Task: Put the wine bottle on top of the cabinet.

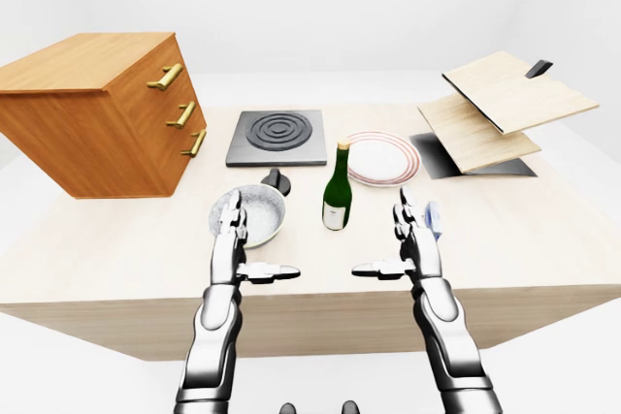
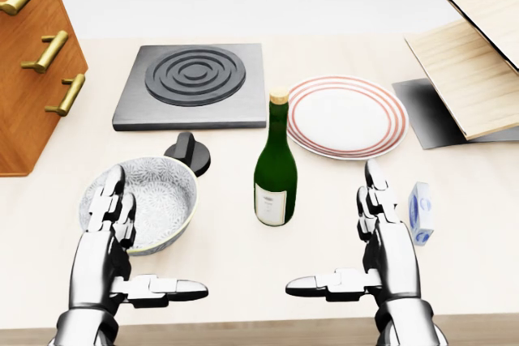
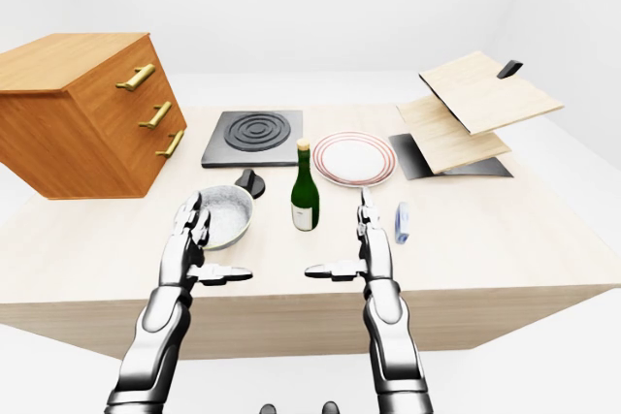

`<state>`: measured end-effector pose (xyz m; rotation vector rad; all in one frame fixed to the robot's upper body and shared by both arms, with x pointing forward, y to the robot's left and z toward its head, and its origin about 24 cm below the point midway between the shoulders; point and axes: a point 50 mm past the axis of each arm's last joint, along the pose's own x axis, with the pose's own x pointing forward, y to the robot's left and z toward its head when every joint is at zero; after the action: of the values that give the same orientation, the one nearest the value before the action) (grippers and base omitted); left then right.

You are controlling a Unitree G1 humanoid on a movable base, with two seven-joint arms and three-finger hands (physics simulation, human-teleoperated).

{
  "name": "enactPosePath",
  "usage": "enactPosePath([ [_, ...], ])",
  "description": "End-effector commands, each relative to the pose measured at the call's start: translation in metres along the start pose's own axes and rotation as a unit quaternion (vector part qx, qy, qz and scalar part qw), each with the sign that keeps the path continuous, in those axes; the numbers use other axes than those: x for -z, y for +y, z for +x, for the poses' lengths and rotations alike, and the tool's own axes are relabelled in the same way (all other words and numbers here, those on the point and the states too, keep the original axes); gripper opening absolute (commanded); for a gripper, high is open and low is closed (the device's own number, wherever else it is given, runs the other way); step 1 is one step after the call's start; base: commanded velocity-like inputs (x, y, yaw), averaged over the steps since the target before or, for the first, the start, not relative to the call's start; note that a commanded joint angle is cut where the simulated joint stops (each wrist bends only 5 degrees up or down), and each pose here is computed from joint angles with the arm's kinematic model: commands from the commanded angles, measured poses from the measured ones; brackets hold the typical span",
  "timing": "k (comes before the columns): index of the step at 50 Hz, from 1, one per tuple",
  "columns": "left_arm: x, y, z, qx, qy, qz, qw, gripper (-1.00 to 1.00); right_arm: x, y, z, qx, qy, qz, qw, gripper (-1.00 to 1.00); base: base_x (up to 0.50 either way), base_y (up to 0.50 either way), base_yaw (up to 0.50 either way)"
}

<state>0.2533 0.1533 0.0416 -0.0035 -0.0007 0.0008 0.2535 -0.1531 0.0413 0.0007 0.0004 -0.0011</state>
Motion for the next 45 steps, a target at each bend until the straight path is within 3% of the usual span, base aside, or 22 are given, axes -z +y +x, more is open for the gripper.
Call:
enactPosePath([
  [1,-0.0011,0.0066,0.0000,0.000,0.001,-0.003,1.000,1.00,-0.0008,-0.0072,-0.0001,0.003,0.000,0.001,1.000,1.00,0.00,0.00,0.00],
  [22,-0.0045,0.0058,-0.0035,-0.003,0.007,-0.006,1.000,1.00,-0.0015,-0.0068,0.0007,0.005,0.003,-0.001,1.000,1.00,-0.03,0.01,0.00],
  [45,-0.0035,0.0077,-0.0025,-0.006,0.007,-0.005,1.000,1.00,0.0016,-0.0073,0.0019,0.006,0.008,-0.005,1.000,1.00,-0.31,0.32,0.00],
])
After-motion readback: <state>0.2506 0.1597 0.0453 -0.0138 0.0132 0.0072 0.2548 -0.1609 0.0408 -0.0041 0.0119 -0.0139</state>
